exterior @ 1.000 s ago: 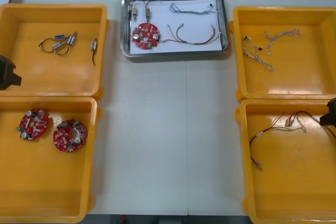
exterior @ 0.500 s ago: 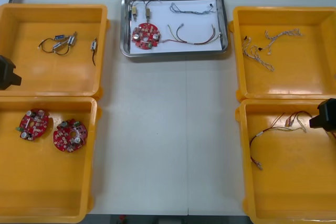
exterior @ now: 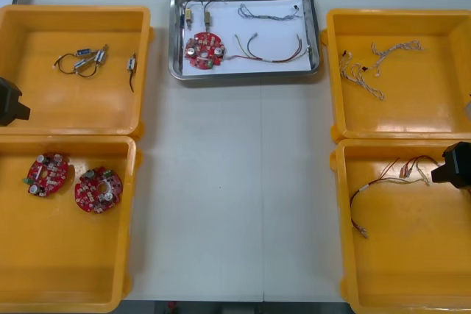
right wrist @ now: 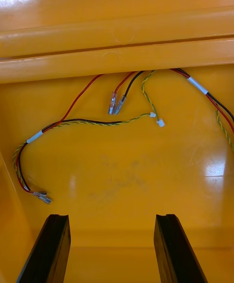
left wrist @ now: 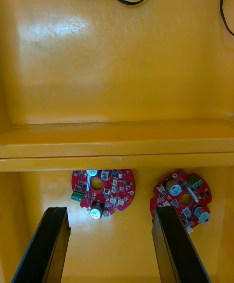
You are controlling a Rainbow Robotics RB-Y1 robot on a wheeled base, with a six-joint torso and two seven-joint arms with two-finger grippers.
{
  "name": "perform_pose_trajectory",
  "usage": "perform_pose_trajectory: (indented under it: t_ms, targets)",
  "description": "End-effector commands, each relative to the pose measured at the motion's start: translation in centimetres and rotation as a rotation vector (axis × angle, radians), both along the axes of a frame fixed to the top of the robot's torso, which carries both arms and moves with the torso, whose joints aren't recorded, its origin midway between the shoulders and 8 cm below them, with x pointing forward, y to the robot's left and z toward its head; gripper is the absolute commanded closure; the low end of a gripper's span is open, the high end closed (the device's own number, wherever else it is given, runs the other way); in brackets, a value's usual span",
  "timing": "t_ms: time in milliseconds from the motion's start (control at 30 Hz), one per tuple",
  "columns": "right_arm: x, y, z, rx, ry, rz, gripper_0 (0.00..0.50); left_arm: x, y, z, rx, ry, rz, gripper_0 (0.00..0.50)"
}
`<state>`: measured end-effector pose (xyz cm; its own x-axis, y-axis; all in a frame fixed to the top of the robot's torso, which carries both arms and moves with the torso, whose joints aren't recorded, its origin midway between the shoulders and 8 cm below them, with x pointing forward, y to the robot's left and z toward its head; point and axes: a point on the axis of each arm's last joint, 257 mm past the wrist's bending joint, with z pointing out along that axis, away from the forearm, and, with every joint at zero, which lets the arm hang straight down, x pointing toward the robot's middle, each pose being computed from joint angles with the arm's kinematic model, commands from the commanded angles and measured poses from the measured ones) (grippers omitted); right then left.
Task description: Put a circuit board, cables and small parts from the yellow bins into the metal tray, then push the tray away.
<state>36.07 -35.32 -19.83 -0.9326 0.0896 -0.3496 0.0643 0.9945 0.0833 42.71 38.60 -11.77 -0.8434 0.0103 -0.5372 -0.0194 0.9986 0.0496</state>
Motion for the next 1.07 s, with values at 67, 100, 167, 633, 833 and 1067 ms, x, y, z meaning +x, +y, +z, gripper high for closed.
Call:
perform_pose_trajectory:
  t_ms: [67,100,167,633,833,1067]
  targets:
    - [-0.05,-0.3,-0.1,-0.003,-0.01,0.002,0.0,-0.72,1.8,1.05,0.007,-0.02,0.084,0.0]
    - [-0.05,-0.3,-0.1,-0.003,-0.01,0.002,0.0,-0.72,1.8,1.05,0.007,-0.02,0.084,0.0]
    - [-0.05,-0.3,-0.1,-0.003,-0.01,0.002,0.0,-0.72,1.8,1.05,0.007,-0.02,0.084,0.0]
    - [-0.05,-0.3,-0.1,-0.003,-0.01,0.002,0.0,-0.72,1.8,1.05,0.007,-0.02,0.084,0.0]
    - [-0.05,-0.3,-0.1,-0.003,-0.01,0.002,0.0,-0.72,1.8,1.05,0.007,-0.02,0.084,0.0]
    - [-0.05,-0.3,-0.1,-0.003,-0.01,0.002,0.0,-0.72,1.8,1.05,0.007,-0.02,0.084,0.0]
